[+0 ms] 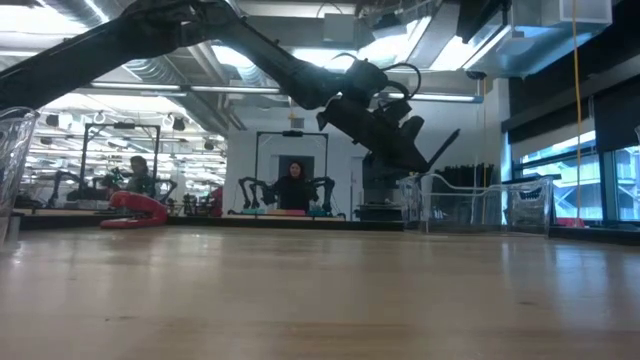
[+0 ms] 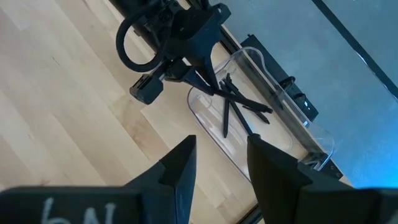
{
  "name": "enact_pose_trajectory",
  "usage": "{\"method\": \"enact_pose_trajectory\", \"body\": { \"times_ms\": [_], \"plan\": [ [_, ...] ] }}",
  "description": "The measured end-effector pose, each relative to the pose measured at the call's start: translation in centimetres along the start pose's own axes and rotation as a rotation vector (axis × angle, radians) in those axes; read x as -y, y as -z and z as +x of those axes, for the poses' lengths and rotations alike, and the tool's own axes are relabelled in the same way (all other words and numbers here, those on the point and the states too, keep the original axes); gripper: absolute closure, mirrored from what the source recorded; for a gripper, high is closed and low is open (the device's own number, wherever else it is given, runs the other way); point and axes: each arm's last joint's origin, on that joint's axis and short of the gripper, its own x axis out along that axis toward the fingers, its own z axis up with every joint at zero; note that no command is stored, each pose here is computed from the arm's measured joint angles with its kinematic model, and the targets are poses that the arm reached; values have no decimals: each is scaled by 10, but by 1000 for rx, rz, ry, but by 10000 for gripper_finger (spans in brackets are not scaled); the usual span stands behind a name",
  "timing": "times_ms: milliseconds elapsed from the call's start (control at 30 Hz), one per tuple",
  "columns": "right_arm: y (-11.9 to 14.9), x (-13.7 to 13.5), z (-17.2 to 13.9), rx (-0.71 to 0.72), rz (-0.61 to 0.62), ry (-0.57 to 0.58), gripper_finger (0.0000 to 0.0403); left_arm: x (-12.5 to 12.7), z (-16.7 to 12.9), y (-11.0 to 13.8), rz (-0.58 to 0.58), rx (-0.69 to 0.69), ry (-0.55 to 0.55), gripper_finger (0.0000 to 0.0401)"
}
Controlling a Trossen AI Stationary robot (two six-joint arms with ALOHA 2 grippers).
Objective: Sort crayons/erasers/pens/pencils in bins
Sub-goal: Put the black pen into the top transparent bin, then return to Home Position
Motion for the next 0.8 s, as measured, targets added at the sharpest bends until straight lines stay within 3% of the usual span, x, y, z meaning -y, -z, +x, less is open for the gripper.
{"method": "enact_pose_trajectory", "body": {
  "times_ms": [467, 800],
  "plan": [
    [0, 0, 0, 2, 21, 0, 263, 1, 0, 0, 8, -4, -39, 389],
    [0, 0, 0, 2, 24, 0, 263, 3, 1, 0, 11, -3, -50, 331]
  ]
}}
